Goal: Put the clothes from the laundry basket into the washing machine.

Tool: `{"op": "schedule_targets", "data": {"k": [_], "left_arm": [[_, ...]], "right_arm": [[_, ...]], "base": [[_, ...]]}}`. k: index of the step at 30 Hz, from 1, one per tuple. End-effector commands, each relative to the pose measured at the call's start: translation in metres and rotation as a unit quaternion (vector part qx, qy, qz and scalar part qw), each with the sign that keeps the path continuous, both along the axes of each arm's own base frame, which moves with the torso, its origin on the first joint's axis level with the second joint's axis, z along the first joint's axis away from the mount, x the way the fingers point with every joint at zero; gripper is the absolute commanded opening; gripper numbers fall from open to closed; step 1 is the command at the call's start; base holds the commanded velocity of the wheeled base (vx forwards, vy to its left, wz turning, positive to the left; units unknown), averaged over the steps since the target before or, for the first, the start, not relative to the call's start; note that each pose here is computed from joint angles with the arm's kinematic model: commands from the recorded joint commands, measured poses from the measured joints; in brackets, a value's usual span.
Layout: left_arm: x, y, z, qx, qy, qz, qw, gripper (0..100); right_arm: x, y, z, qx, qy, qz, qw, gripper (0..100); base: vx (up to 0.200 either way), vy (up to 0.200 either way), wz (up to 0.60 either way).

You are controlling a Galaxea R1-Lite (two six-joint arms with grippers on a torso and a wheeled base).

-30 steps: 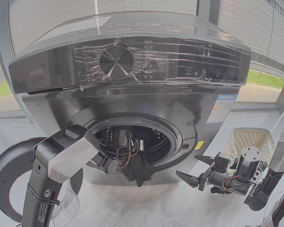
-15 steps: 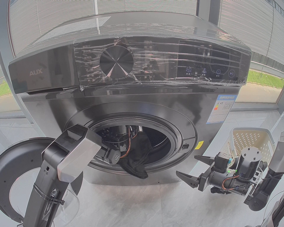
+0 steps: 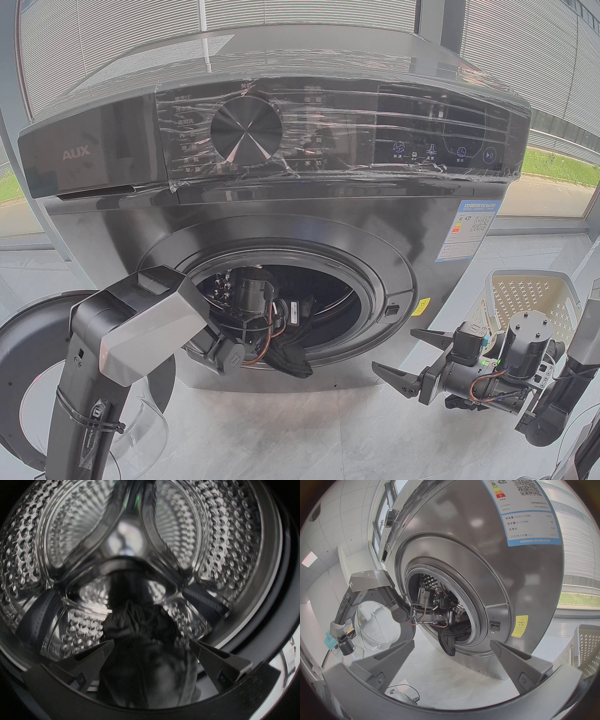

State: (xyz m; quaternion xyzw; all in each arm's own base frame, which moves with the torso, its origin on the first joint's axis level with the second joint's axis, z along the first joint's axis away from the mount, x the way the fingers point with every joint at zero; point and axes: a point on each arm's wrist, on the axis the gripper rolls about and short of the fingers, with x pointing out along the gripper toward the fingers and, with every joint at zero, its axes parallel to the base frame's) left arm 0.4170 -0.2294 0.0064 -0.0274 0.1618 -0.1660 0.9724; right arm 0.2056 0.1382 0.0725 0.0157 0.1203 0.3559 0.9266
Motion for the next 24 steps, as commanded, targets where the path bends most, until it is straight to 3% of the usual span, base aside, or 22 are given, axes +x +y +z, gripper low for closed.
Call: {"op": "schedule_targets", "data": {"k": [1,15,16,24], "left_arm": [[-0.028,0.005,0.0,0.03,0.042,-0.034,0.9981,100],[-0.025,0.004,-0.032,0.047,0.065,-0.034,0.9962,100],[-0.024,0.005,-0.033,0.047,0.065,-0.032,0.9963,0],[-0.023,0.006,-0.032,0.045,0.062,-0.031,0.9966,0]], "right_arm": [[0.0,0.0,-0.001,-0.001,0.002,0.001,1.0,100],[-0.001,0.0,0.0,-0.001,0.001,0.001,1.0,100],[0.0,0.0,0.0,0.0,0.001,0.0,1.0,100],[0.0,0.0,0.0,0.0,-0.001,0.001,1.0,100]], "base": [[0.0,0.0,0.0],[0.0,0.0,0.0],[0.0,0.0,0.0],[0.0,0.0,0.0]]}}
